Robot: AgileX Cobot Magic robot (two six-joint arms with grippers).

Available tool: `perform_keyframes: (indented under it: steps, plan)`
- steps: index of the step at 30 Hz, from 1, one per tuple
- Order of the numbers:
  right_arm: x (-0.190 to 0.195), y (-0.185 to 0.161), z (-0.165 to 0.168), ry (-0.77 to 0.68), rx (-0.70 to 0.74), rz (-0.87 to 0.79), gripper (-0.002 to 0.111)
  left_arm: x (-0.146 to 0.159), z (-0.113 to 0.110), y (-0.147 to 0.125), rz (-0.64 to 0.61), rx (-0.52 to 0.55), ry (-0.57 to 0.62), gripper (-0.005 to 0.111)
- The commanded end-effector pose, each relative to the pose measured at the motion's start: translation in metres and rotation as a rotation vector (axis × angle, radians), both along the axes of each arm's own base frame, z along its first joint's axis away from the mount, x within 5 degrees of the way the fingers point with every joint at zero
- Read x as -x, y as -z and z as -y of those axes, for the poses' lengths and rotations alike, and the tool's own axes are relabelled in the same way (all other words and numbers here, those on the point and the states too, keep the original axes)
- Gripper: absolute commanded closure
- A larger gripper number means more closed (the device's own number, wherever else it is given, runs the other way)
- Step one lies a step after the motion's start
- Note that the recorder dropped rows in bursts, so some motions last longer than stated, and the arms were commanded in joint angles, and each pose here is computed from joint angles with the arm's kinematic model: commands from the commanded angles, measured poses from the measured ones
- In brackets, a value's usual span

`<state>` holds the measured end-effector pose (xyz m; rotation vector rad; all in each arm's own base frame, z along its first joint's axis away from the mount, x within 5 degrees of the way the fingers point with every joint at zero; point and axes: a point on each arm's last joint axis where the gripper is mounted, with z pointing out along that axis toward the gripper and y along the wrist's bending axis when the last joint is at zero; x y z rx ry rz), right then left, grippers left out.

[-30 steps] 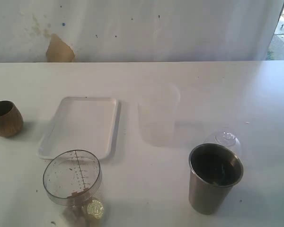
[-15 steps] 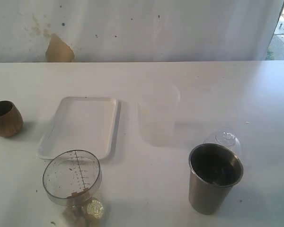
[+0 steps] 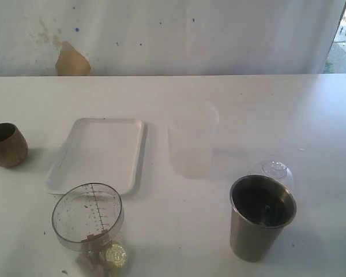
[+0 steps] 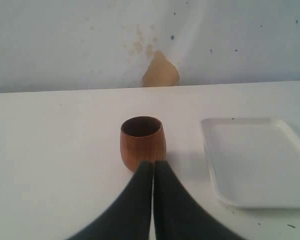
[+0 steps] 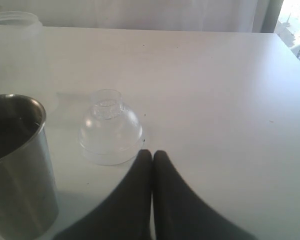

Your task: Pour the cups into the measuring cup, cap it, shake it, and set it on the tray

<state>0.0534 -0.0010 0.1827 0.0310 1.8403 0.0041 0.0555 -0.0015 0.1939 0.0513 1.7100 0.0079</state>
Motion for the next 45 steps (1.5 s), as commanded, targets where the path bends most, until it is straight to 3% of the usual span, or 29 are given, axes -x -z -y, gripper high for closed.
perform_keyframes:
  steps: [1,5,12,15,17,20,22,24,28,30,34,40,45]
  plan:
    - [0.0,0.001,0.0,0.004,0.005,0.006,0.108,0.0,0.0,0.001,0.001,0.004,0.0,0.106]
    - [-0.001,-0.004,0.001,-0.001,0.063,0.06,0.108,0.0,0.0,0.001,0.001,0.002,0.0,0.106]
    - [0.001,-0.05,-0.001,-0.012,0.087,0.571,0.108,0.0,0.0,0.001,0.001,0.002,0.0,0.106]
    - [0.007,-0.065,-0.002,-0.021,0.017,0.754,0.108,0.0,0.0,0.001,0.001,0.0,0.0,0.106]
    - [0.01,-0.071,-0.002,-0.045,-0.127,0.823,0.108,0.0,0.0,0.001,0.001,0.0,0.0,0.106]
    - [0.009,-0.067,-0.003,-0.052,-0.139,0.782,0.107,0.0,0.0,0.001,0.001,0.0,0.0,0.106]
    - [0.005,-0.061,-0.004,-0.051,-0.101,0.704,0.097,0.0,0.0,0.001,0.001,0.0,0.0,0.106]
    - [0.003,-0.056,-0.004,-0.043,-0.102,0.644,0.076,0.0,0.0,0.001,0.001,0.0,0.0,0.106]
    - [0.004,-0.058,-0.004,-0.056,-0.191,0.664,0.021,0.0,0.0,0.001,0.001,0.0,0.0,0.106]
    - [0.004,-0.058,-0.005,-0.063,-0.21,0.659,0.009,0.0,0.0,0.001,0.001,0.0,0.0,0.106]
    - [-0.007,-0.054,-0.009,-0.11,-0.201,0.575,0.007,0.0,0.0,0.001,0.001,0.0,0.0,0.106]
    - [-0.025,-0.048,-0.036,-0.41,-0.088,0.465,0.007,0.0,0.0,0.001,0.001,0.0,0.0,0.106]
    - [-0.045,-0.031,-0.042,-0.471,-0.131,0.281,0.007,0.0,0.0,0.001,0.001,0.0,0.0,0.106]
